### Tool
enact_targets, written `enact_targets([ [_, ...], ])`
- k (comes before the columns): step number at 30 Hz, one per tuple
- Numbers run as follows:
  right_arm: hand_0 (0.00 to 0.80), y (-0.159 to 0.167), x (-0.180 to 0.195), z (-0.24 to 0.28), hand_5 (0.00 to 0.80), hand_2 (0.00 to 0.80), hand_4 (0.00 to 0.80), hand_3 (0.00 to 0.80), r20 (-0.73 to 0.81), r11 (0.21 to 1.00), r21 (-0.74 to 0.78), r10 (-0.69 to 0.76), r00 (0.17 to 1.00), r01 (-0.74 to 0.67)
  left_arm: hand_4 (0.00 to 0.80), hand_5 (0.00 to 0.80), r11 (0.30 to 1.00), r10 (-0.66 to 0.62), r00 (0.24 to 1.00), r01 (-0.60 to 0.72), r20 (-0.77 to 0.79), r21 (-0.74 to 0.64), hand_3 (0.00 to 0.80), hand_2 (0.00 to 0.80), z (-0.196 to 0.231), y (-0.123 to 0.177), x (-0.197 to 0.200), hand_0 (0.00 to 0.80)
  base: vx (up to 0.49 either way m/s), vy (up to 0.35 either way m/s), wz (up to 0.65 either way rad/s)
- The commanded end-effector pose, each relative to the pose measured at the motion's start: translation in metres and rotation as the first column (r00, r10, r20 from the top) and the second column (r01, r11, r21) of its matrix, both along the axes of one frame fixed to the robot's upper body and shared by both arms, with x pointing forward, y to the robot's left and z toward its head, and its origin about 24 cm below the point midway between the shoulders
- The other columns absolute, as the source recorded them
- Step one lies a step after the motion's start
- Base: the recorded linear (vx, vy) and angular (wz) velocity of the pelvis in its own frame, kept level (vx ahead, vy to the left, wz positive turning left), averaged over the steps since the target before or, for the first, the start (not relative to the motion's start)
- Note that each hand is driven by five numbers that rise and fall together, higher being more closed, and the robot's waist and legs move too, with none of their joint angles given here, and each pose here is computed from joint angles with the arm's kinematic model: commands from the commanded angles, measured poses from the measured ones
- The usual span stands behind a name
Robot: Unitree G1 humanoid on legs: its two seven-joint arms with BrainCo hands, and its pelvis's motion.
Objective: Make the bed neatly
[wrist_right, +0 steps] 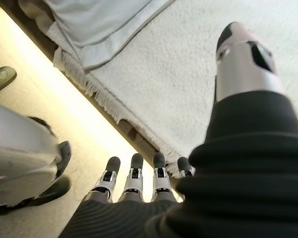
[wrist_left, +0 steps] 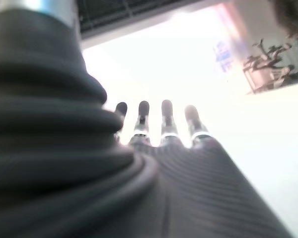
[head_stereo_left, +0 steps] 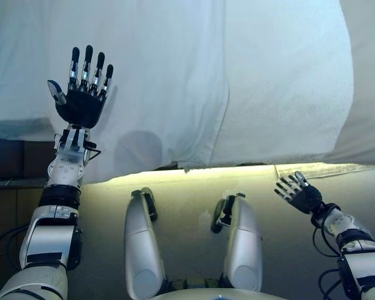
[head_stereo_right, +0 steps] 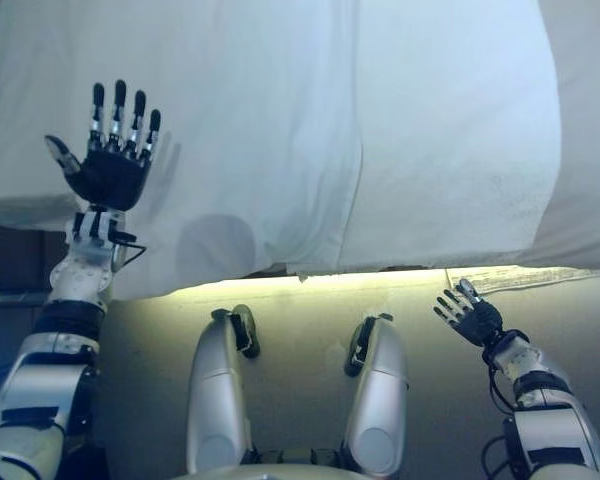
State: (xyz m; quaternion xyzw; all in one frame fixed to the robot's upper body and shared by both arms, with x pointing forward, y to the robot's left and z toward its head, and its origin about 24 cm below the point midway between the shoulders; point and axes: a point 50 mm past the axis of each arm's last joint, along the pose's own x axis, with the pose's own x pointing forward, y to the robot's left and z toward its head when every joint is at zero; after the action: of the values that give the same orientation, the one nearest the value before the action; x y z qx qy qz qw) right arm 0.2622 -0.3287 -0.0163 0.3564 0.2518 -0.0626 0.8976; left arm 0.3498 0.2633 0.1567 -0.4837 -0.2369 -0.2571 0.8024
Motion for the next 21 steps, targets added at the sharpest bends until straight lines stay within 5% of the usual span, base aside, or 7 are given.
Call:
enact_targets([
  [1, 0.000, -0.023, -0.007, 0.009, 0.000, 0.000, 0.000, 0.000, -0.010, 0.998, -0.039, -0.046, 0.999, 0.046, 0.000, 0.000, 0.995, 0.076, 0.996, -0.078, -0.038, -0.063, 0.000, 0.000, 0.002, 0.021, 0.002, 0.000, -0.024, 0.007, -0.08],
  [12, 0.000, -0.044, 0.000, 0.036, 0.000, 0.000, 0.000, 0.000, 0.057, 0.994, -0.072, -0.084, 0.995, 0.088, 0.000, 0.000, 0.953, 0.208, 0.894, -0.276, -0.398, -0.123, 0.000, 0.000, -0.064, 0.066, -0.021, 0.000, -0.018, 0.022, -0.02],
  [21, 0.000, -0.052, 0.006, 0.054, 0.000, 0.000, 0.000, 0.000, 0.125, 0.992, -0.096, -0.070, 0.990, 0.082, 0.000, 0.000, 0.886, 0.278, 0.803, -0.427, -0.527, -0.184, 0.000, 0.000, -0.088, 0.096, -0.046, 0.000, -0.036, 0.010, 0.01],
])
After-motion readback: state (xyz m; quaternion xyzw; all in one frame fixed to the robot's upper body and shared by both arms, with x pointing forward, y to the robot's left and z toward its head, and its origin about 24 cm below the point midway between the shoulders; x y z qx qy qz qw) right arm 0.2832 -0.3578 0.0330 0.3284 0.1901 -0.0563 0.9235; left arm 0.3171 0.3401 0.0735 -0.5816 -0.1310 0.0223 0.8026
